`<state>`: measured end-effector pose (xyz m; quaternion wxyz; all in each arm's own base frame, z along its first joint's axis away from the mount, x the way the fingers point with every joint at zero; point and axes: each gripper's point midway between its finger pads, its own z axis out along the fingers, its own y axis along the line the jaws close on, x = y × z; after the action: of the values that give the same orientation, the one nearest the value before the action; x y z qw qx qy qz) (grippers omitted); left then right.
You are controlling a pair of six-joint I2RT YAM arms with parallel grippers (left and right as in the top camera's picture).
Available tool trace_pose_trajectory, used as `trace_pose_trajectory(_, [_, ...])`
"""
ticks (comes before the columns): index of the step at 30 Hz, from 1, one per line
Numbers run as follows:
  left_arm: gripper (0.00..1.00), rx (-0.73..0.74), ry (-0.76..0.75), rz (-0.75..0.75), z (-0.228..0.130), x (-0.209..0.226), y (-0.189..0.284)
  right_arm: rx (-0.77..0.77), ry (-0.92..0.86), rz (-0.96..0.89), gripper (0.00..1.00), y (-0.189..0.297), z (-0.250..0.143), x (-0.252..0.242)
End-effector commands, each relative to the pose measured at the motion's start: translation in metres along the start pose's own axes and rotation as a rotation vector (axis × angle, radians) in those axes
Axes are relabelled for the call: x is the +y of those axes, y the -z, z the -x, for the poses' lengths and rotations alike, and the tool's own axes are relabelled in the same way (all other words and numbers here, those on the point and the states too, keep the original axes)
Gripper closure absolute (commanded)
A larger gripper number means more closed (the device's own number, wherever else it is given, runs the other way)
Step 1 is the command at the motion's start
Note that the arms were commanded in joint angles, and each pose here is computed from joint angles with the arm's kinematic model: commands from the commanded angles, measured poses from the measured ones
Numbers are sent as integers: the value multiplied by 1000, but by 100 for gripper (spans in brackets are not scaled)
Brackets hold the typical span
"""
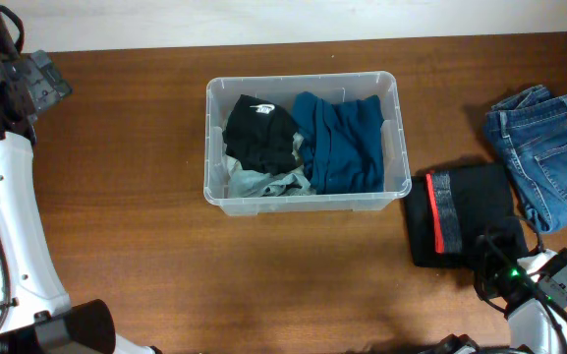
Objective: Pack container
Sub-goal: 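Lower the right gripper onto the black leggings and close on them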
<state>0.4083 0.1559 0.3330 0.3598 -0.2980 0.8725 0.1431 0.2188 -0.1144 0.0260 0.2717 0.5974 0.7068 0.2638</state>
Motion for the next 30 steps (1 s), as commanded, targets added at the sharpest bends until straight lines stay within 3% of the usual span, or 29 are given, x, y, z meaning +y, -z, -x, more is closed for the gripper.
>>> trace_pose_trajectory(1, [1,-15,16,1,3,2,5,3,-78,-171,10,-7,-16,-48])
trace_pose_trajectory(7, [1,-15,16,1,3,2,5,-44,-54,-177,9,-7,-5,-48])
trace_pose_trajectory(14, [1,-15,16,1,3,2,5,-83,-30,-158,0,-8,5,-43])
trace_pose_trajectory(26, [1,-15,16,1,3,2,5,-29,-141,-167,0,-28,1,-57])
trace_pose_trajectory(30, [1,-15,16,1,3,2,5,-9,-144,-183,14,-33,-2,-63])
